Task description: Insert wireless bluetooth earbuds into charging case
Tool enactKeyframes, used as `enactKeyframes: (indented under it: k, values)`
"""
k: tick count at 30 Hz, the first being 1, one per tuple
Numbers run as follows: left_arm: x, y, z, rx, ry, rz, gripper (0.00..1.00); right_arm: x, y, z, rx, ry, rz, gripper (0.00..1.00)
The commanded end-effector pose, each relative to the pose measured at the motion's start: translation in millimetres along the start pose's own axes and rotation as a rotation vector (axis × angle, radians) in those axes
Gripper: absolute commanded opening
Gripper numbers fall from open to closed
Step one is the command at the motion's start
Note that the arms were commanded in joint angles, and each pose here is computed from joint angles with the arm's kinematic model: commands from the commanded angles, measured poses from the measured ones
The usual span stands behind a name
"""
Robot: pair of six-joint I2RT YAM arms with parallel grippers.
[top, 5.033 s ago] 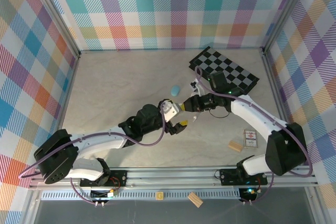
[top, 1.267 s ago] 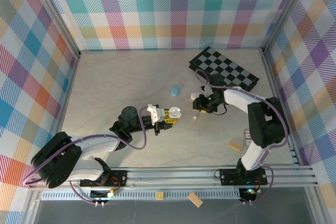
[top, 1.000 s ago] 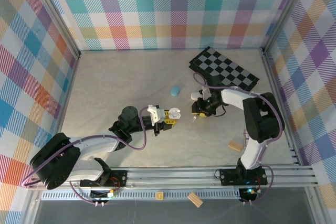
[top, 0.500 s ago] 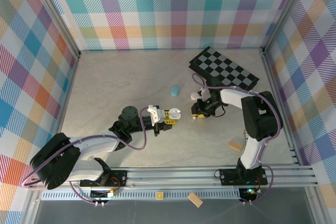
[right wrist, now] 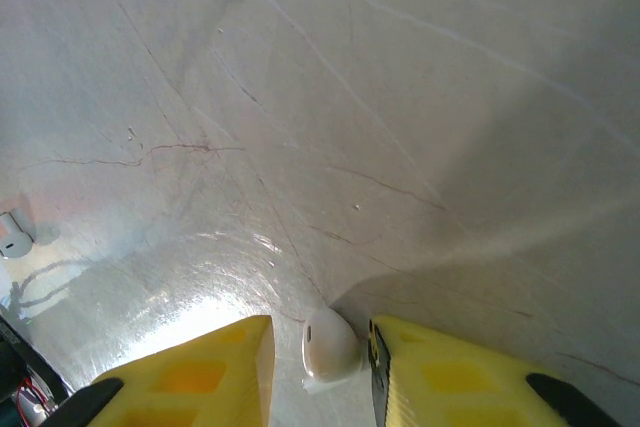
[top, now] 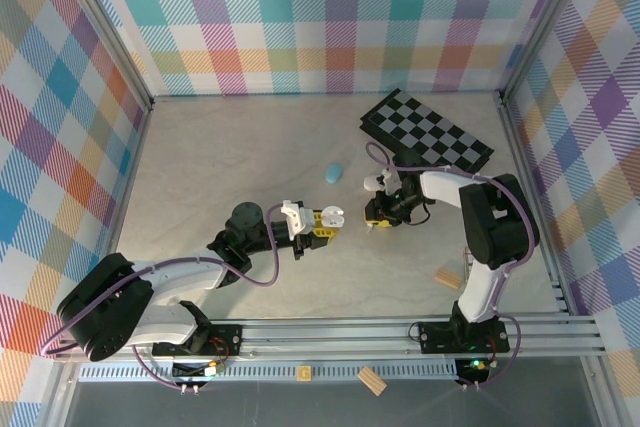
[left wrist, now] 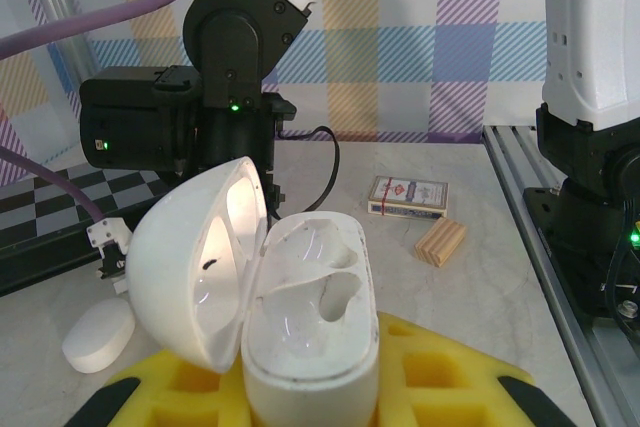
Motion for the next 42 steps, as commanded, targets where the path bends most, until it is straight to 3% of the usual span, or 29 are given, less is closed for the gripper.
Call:
enactKeyframes:
  k: [1,25,35,42]
  values:
    - [1,5,2,-0.03,0.0,-0.009,0.14,-3,-17,6,0.01,0.023,0.056,0.32]
    - [-3,2,6,-0.025,0.007,0.003,0.14,0,-20,5,0.056,-0.075,0.049,0.21]
    - [-8,-7,14,0.008,0.032,0.02,0.13,40,-6,24,0.226,-0.166,-0.186,0.21]
    - [-16,-11,21,0.055,0.044,0.018,0.14,85,-2,61,0.423,-0.225,-0.408,0.19]
Point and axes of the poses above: each hand's point on the last joint's axis, 136 mm out from that joint toward the fingers, its own x axis back along the fingers, its own z axis along the line the jaws close on, y = z × x, the point moved 5 cm from there along x, back along the fingers, and after that the axes turned 14 degrees about x, right-handed, at the moved point
